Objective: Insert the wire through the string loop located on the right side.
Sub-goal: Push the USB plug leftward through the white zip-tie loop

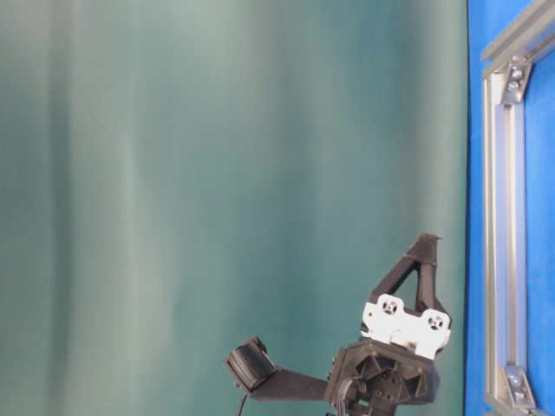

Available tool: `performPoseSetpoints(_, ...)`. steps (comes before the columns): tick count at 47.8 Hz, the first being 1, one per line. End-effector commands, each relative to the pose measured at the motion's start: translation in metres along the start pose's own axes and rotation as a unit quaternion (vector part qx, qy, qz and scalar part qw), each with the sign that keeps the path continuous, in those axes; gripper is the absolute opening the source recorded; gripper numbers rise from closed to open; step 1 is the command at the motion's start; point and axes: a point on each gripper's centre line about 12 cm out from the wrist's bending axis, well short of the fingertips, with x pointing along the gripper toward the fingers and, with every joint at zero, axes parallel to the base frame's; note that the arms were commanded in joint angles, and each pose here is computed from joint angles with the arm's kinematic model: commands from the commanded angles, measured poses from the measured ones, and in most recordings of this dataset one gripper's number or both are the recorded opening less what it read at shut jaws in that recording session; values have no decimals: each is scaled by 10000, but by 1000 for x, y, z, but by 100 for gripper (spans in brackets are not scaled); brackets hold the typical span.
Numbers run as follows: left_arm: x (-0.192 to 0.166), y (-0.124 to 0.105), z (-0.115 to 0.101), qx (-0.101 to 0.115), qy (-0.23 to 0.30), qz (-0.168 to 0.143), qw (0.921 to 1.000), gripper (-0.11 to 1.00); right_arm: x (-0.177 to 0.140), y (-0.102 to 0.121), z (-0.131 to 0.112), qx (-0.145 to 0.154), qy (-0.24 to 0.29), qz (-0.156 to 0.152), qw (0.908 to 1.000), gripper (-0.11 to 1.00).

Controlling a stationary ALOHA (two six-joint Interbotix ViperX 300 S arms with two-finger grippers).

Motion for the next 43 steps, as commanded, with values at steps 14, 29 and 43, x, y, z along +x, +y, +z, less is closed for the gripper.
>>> performPoseSetpoints(14,-2,-2,16,-1,-259,-33,9997,0,28,3,18,42,-144,-40,9999,-3)
performPoseSetpoints(29,-3,-6,16,2,-264,-86,9996,0,28,3,17,41,-137,-42,9999,-3)
performPoseSetpoints(43,-9,-58,11,119,-222,-754,9968,0,28,3,17,41,-137,-42,9999,-3)
